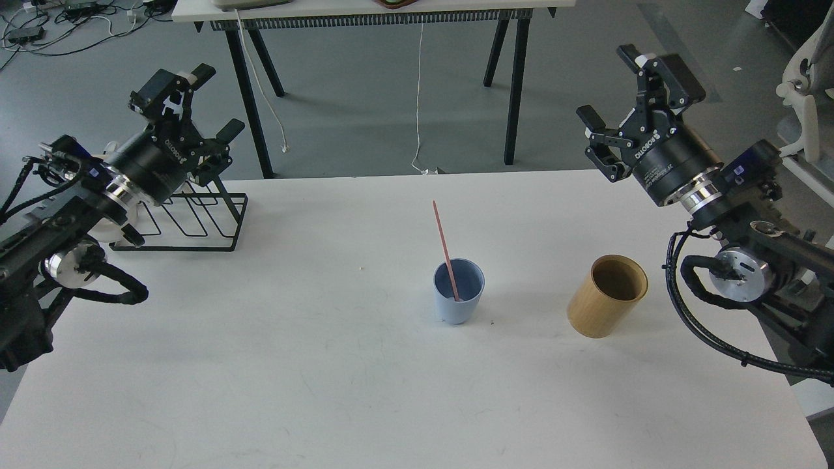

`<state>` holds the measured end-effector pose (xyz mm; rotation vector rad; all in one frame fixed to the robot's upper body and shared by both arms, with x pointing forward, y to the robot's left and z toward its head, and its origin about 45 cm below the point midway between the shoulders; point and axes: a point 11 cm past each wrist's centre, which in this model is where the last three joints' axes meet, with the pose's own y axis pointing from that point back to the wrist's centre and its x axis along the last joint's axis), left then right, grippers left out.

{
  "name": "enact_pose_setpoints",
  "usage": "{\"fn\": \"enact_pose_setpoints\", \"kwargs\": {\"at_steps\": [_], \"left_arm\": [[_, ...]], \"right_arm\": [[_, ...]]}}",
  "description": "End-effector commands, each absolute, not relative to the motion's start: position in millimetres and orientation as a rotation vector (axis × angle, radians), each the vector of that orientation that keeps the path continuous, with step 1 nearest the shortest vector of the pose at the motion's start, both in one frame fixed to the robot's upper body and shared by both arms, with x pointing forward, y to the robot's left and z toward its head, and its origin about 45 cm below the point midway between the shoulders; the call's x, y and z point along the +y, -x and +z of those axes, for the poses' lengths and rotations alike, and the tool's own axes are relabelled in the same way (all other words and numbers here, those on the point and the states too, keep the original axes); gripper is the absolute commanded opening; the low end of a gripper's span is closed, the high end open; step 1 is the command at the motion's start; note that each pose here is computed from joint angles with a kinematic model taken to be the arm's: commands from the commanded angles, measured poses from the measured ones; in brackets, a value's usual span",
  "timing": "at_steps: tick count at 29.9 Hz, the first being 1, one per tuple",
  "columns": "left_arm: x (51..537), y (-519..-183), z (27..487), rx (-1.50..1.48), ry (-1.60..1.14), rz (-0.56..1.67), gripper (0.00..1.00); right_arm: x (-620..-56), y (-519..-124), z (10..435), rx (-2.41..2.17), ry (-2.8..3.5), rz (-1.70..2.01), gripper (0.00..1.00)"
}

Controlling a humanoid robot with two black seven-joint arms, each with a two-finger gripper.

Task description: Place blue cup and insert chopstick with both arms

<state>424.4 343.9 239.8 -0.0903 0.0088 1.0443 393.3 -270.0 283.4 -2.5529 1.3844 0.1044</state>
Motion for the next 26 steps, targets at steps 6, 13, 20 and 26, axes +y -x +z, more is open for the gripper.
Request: {"fn": "enact_pose_setpoints", "kwargs": {"at_steps": [6, 13, 20, 26], "left_arm": [[341, -424, 238, 0.014, 0.094, 1.040, 0.99], [337, -424, 240, 0.013, 0.098, 1.027, 0.99], [334, -424, 239, 0.016, 0.103, 1.022, 0.99], [332, -424, 238, 0.019, 0.104, 1.021, 0.99]], "right_arm": [[-300, -399, 276, 1.390, 2.580, 0.116, 0.99], [-306, -407, 285, 1.467, 2.502, 0.080, 0.99], [-290, -410, 282, 1.466, 2.469, 0.099, 0.99], [-294, -416, 279, 1.595, 2.412, 0.065, 0.99]]}}
